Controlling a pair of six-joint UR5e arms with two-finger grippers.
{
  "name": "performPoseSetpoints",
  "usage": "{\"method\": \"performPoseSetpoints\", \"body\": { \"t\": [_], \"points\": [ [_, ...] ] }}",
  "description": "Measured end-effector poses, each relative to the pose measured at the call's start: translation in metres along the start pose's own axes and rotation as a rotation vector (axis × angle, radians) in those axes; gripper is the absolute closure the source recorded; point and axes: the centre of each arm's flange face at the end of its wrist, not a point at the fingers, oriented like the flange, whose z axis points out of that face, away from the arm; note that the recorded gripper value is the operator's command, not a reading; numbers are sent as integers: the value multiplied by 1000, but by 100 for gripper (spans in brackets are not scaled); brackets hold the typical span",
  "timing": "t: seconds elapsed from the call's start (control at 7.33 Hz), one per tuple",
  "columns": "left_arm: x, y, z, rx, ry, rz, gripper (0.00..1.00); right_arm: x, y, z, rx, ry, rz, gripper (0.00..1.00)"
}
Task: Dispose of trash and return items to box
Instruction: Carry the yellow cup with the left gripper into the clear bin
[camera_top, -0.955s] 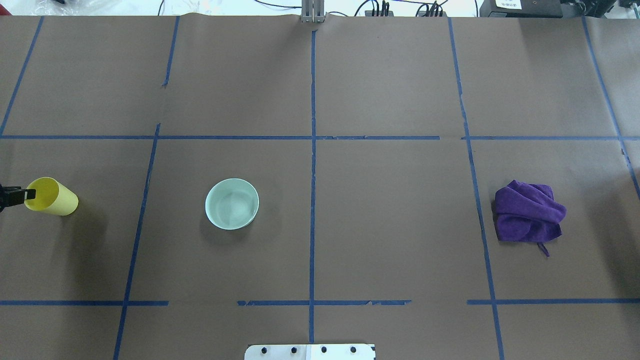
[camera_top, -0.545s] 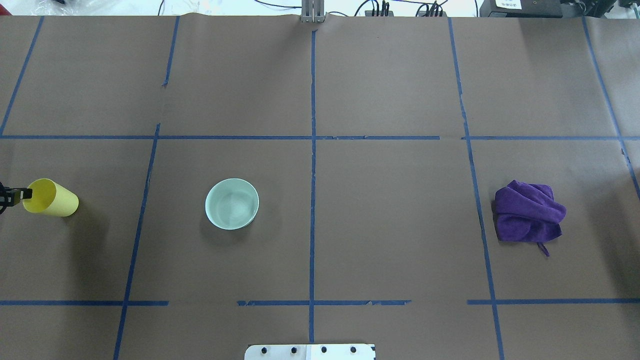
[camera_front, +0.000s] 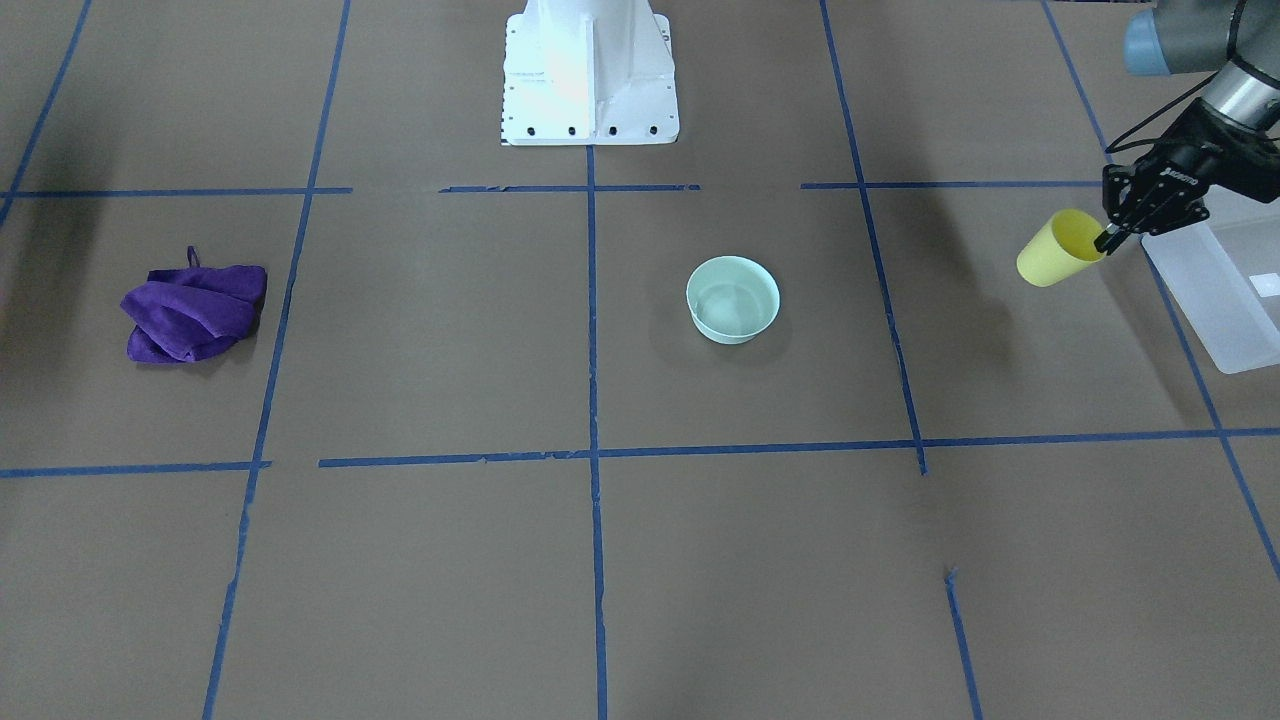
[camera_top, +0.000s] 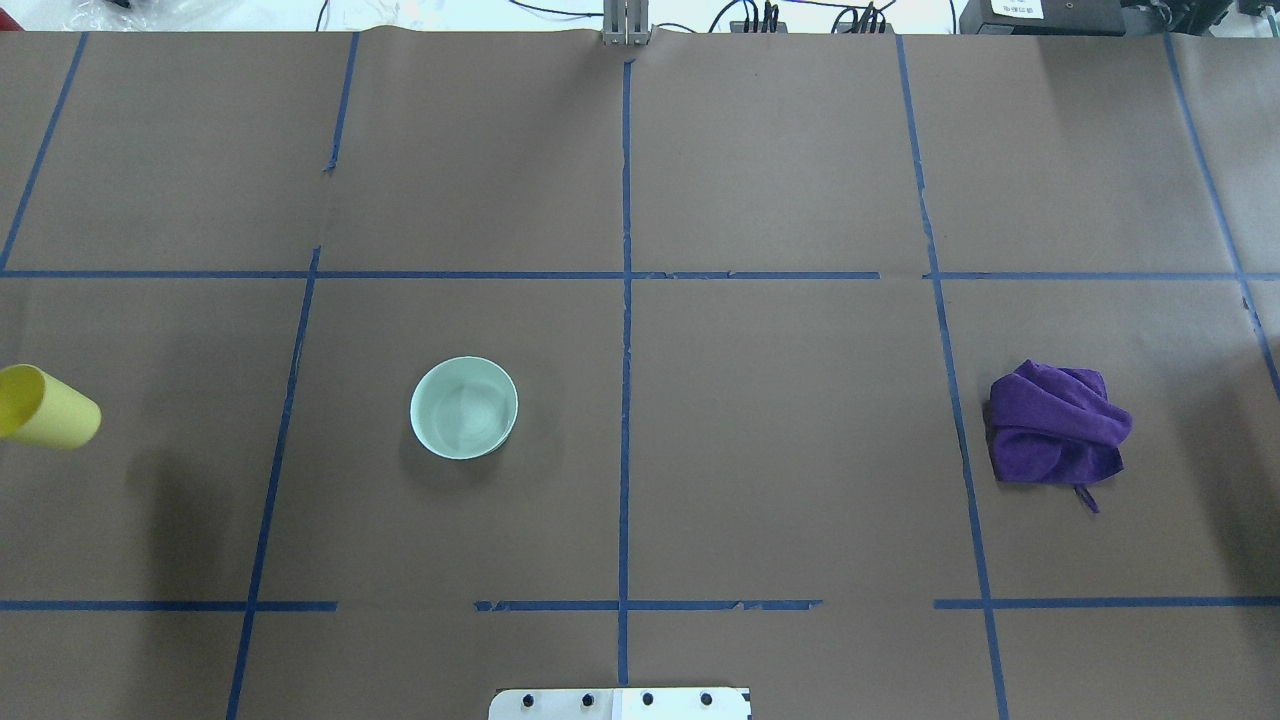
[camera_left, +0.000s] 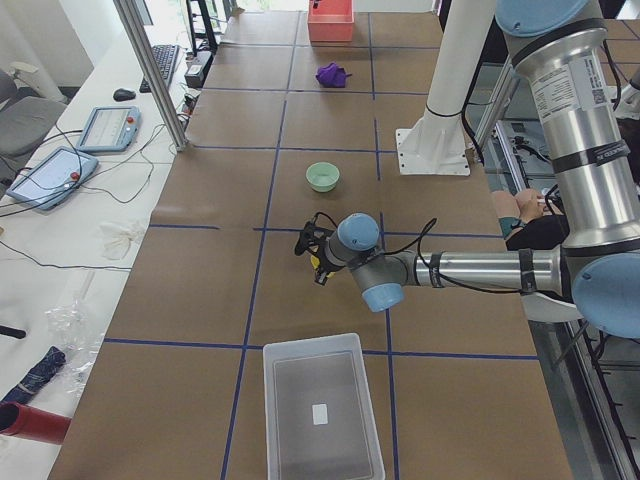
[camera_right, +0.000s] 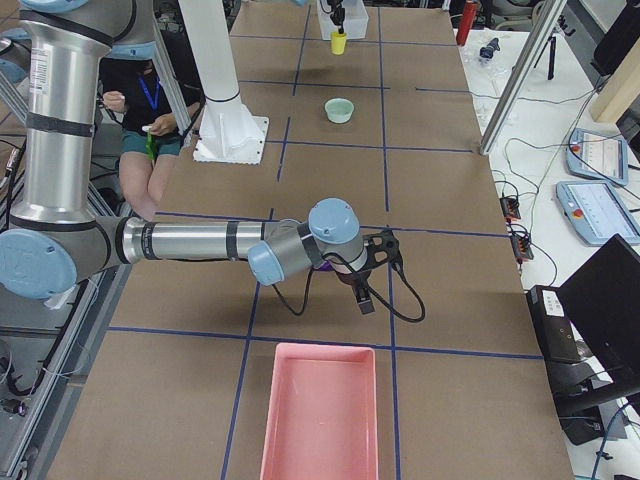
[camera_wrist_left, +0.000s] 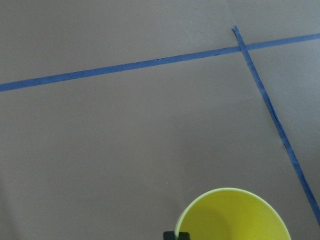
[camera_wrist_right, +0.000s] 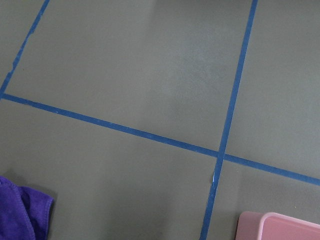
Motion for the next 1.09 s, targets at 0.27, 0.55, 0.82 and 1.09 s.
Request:
{"method": "performPoseSetpoints", "body": {
  "t": [0.27,0.55,0.82,1.09],
  "points": [
    [-68,-12,-53,-28,-101,126,100,0,0,0,0,0,0,0],
    [-133,-29,-95,-70,-190,245,100,0,0,0,0,0,0,0],
    [-171,-18,-98,-105,-205,282,100,0,0,0,0,0,0,0],
    [-188,7,-86,-65,-215,252,100,0,0,0,0,1,0,0]
  ]
}}
